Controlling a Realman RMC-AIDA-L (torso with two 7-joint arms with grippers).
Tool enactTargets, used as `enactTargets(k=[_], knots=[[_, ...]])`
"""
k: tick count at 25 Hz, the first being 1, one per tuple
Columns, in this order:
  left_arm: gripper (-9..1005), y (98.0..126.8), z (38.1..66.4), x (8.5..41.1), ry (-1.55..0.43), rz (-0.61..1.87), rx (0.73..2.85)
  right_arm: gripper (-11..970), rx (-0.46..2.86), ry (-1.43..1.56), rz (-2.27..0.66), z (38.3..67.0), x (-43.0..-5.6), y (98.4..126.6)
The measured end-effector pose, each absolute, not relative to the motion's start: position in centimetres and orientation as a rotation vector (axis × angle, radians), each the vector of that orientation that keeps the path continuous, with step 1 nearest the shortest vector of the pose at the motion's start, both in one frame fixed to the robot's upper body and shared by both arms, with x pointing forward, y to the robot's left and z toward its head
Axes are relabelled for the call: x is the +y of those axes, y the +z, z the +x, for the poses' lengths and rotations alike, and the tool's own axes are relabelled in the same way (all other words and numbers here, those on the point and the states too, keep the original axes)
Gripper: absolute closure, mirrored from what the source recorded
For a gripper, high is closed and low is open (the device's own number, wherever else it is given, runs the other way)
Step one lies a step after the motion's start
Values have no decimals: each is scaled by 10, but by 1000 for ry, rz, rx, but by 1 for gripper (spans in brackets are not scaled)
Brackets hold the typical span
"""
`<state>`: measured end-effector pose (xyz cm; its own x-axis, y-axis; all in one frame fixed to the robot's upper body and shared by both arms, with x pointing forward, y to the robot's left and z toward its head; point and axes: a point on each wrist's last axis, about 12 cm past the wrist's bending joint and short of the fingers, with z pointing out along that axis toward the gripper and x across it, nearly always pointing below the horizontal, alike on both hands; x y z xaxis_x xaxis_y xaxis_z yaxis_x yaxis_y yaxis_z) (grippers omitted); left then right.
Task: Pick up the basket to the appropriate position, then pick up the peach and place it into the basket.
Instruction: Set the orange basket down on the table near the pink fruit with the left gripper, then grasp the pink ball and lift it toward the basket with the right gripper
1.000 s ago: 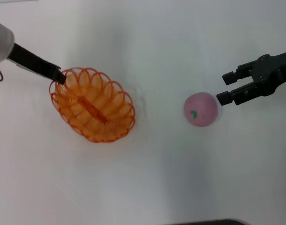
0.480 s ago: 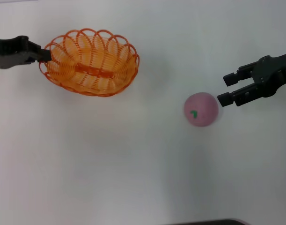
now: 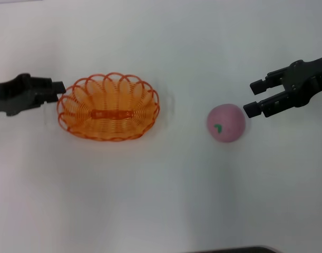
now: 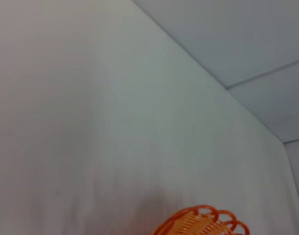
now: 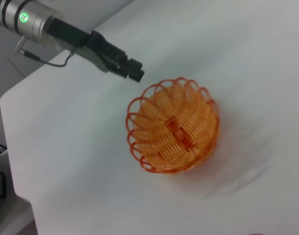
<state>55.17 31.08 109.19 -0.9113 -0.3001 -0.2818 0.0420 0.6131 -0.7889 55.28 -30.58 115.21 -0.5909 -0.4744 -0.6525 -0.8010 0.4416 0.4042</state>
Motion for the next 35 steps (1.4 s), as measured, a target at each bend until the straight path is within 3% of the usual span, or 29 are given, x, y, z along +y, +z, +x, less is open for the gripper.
enactTargets(k=[4,11,15,24,31,35], knots=[[761,1088,543,312,-1248,-210,2471,103,2254,982,-1067,552,-307,1151],[473,1099,542,322,-1202,-175,2461,104,2246,985,-1047,552,-309,1152],[319,1114,538,332,-1135,-32,2381,104,2236,982,-1015,554,-311,1155],[281,1132,496,335,-1012,726,2056,103,2178,1005,-818,567,-320,1177],[285,1128,472,336,-1046,869,1996,102,2240,868,-913,581,-308,1206],[288,1123,468,334,-1055,867,2007,103,2367,747,-1062,587,-291,1207]])
